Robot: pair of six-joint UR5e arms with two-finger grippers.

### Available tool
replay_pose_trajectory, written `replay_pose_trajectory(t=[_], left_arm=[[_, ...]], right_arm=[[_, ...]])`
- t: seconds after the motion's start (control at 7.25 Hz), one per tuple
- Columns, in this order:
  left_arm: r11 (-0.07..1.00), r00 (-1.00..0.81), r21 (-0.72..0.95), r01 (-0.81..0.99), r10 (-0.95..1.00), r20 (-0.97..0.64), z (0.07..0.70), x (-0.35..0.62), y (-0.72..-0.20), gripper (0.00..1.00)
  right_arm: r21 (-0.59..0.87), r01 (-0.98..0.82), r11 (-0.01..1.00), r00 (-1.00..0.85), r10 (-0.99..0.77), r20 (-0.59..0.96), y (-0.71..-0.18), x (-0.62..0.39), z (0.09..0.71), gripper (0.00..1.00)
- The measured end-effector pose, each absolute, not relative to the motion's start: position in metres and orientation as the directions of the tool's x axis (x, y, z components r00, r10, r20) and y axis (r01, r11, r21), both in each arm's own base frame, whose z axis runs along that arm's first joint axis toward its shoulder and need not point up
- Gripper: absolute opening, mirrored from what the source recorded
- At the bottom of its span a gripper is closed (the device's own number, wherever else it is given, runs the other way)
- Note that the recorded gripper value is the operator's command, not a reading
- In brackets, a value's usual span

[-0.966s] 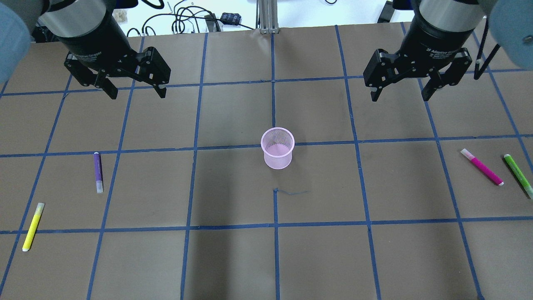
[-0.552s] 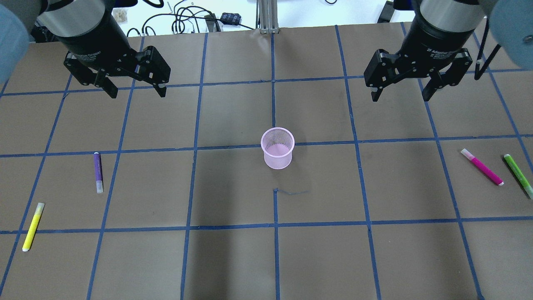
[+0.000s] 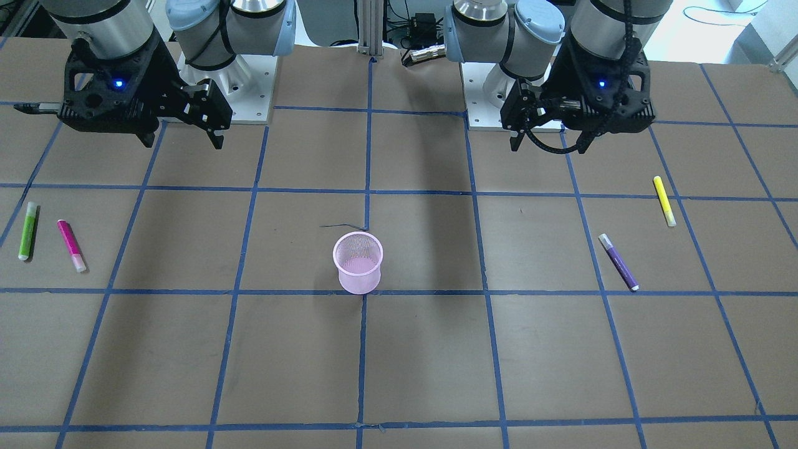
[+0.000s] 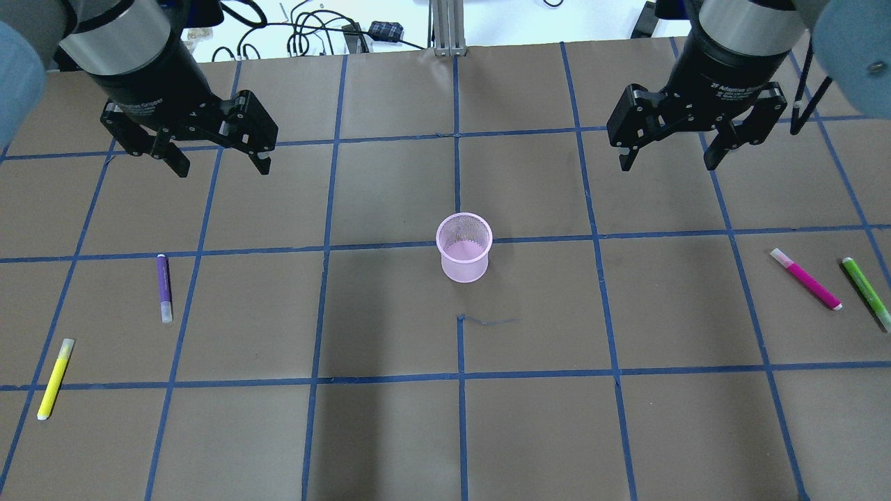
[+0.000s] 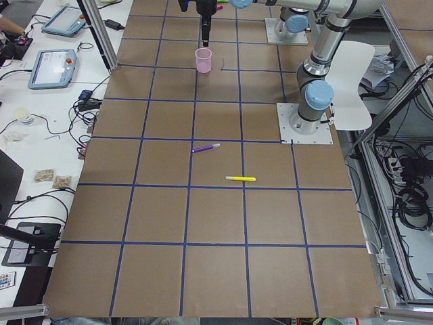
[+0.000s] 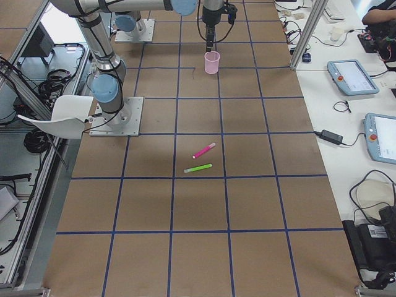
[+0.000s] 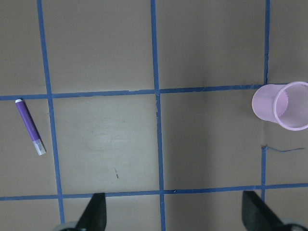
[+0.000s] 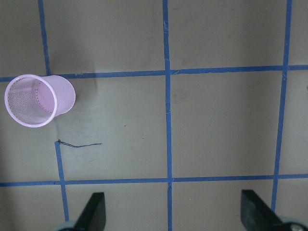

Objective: Insert purple and pink pens into pink cup

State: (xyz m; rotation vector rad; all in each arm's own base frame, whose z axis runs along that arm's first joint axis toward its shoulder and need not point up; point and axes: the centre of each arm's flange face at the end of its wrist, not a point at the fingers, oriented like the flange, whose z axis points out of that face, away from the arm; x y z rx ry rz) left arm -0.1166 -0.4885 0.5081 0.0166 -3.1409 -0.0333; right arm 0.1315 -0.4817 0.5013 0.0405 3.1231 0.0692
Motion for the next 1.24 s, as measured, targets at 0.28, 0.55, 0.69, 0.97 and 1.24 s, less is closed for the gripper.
replay_pose_trajectory(t=[0.28, 0.55, 0.69, 0.97, 1.24], left_arm=[[0.982, -0.986, 0.096, -0.165, -0.166, 0.005, 0.471, -0.036, -0.498, 1.00], [0.961, -0.968, 0.127, -0.245, -0.249, 0.019, 0.411, 0.058, -0.496, 1.00], [0.955, -0.962, 0.129, -0.266, -0.271, 0.026, 0.374, 0.099, -0.494, 1.00], [0.943, -0.947, 0.109, -0.315, -0.319, 0.025, 0.306, 0.149, -0.495, 1.00], [0.940, -0.944, 0.101, -0.327, -0.330, 0.017, 0.252, 0.167, -0.509, 1.00]], right_arm=[[0.048, 0.027, 0.998, -1.000, 0.027, -0.007, -0.481, 0.131, 0.501, 1.00], [0.056, 0.021, 0.998, -1.000, 0.022, -0.012, -0.482, 0.129, 0.497, 1.00], [0.065, 0.000, 0.998, -1.000, 0.001, -0.018, -0.485, 0.121, 0.490, 1.00], [0.090, -0.082, 0.993, -0.996, -0.079, -0.040, -0.493, 0.065, 0.464, 1.00], [0.061, -0.206, 0.977, -0.978, -0.203, -0.055, -0.496, -0.025, 0.426, 1.00]])
